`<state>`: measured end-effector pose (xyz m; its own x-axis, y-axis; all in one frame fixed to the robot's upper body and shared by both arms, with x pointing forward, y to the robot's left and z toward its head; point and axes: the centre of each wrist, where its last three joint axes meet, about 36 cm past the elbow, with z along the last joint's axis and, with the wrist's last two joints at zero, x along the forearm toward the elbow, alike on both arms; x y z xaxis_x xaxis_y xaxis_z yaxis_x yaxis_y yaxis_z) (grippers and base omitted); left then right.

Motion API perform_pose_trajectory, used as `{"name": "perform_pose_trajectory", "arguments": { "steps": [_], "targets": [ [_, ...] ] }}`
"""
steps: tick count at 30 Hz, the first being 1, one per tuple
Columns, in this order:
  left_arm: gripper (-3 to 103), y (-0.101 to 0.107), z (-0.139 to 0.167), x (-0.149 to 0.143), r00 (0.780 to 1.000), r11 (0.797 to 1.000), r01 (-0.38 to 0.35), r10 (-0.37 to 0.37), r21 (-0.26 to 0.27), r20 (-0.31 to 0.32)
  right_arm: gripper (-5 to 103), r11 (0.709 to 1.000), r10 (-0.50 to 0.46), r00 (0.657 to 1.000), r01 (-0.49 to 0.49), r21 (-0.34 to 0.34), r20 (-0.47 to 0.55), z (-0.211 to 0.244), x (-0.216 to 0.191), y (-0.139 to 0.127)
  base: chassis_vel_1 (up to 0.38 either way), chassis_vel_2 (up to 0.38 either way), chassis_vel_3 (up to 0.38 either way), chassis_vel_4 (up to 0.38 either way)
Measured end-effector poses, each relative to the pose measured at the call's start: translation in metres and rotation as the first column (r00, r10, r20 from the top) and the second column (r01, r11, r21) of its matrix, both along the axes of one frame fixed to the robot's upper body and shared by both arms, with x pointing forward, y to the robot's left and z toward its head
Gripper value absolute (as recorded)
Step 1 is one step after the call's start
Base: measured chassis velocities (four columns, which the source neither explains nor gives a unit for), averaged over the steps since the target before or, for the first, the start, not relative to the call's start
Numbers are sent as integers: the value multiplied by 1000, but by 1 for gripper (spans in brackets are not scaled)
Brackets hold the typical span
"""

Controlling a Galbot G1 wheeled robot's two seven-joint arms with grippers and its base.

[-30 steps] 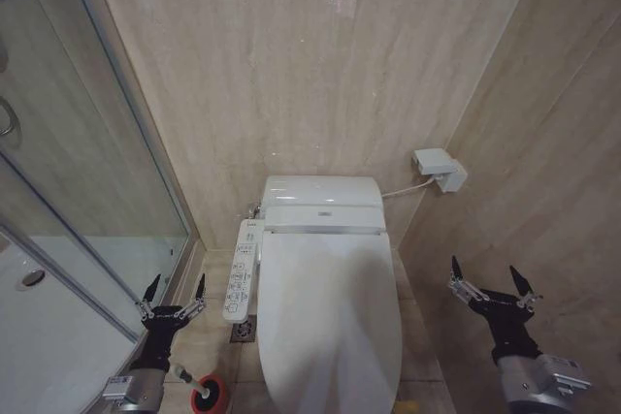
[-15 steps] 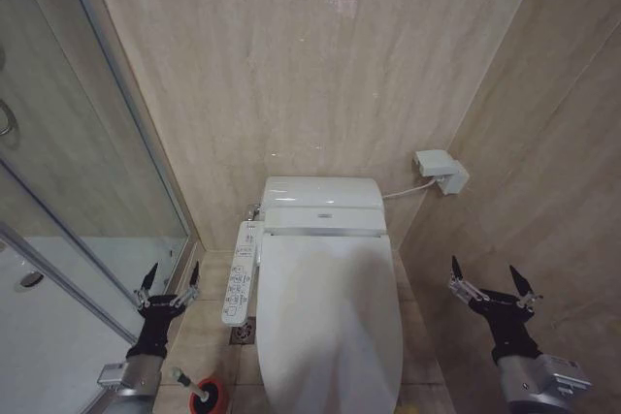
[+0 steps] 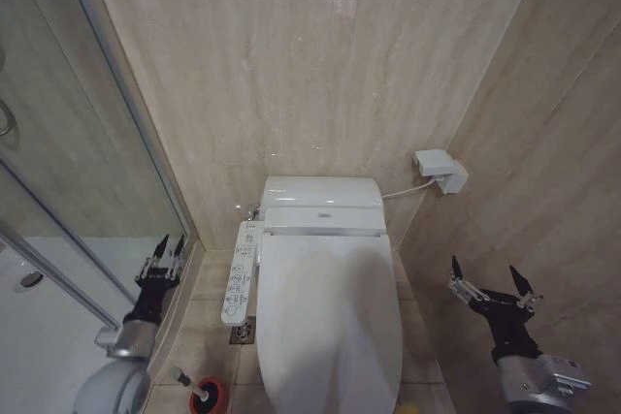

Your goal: Open the toilet lid, clean the toilet bowl with a toilet brush, close the toilet lid, and flush.

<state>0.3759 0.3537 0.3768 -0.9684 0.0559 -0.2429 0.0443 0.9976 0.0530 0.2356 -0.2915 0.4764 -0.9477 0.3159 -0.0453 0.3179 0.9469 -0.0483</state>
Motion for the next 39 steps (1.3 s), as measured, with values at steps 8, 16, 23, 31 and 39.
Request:
{"name": "perform_pose_trajectory", "arguments": {
  "steps": [8,16,23,31,39],
  "targets": [
    [2,28,-5,43,999,999,36,-36,15,17,100,1000,0,1000,0,0,0,0,0,0,0,0,0,0],
    [0,25,-3,101,991,994,110,-111,21,77,100,1000,0,1000,0,0,0,0,0,0,0,0,0,0],
    [0,15,-9,145,982,986,166,-169,31,81,100,1000,0,1000,0,0,0,0,0,0,0,0,0,0],
    [0,19,-17,178,972,968,227,-231,102,31,100,1000,0,1000,0,0,0,0,0,0,0,0,0,0],
    [0,20,-20,208,953,937,302,-304,175,-17,100,1000,0,1000,0,0,0,0,0,0,0,0,0,0]
  ]
}}
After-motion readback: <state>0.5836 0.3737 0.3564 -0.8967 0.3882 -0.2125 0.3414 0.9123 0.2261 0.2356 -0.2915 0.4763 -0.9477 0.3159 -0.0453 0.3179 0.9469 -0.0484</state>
